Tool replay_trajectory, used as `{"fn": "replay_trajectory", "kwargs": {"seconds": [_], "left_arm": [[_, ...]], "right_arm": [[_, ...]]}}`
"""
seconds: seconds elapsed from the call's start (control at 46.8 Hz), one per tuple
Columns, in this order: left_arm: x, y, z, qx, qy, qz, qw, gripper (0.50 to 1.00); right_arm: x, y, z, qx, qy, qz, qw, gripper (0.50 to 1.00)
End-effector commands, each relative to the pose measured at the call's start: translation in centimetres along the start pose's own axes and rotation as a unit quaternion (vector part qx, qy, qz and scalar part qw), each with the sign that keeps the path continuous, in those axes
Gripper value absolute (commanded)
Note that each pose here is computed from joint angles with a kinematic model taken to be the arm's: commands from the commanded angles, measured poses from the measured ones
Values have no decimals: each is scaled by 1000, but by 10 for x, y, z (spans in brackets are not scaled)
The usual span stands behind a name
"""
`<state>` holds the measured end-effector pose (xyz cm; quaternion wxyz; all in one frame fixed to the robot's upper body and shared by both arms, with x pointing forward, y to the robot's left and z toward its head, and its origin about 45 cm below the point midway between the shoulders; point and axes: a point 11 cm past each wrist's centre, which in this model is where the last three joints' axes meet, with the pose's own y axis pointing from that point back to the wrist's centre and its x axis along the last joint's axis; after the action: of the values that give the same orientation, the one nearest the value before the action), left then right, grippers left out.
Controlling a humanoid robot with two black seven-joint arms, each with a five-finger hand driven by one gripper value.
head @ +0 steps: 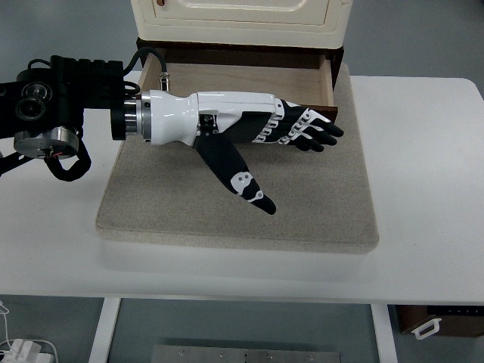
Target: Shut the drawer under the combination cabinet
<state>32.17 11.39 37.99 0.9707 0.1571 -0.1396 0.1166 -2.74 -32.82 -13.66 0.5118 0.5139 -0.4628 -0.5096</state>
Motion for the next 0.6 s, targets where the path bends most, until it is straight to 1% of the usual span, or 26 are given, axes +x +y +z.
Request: {"fn": "replay_trajectory", "kwargs": {"seconds": [0.0,0.15,0.278,0.427,0.577], "left_arm": [[-5,0,-14,55,-1,-16,998,1000],[-12,3,-30,128,-8,-48,991,1000],[-13,7,-42,187,-15,-57,981,1000],[-10,9,-48,228,-22,-55,972,1000],[-4,7,-55,248,-21,-50,967,1000]], "right_arm": [[0,0,0,0,0,1,1000,952],[0,0,0,0,0,0,1000,952],[0,0,0,0,0,0,1000,952],[0,0,1,0,0,0,1000,952],[0,0,1,0,0,0,1000,952]]}}
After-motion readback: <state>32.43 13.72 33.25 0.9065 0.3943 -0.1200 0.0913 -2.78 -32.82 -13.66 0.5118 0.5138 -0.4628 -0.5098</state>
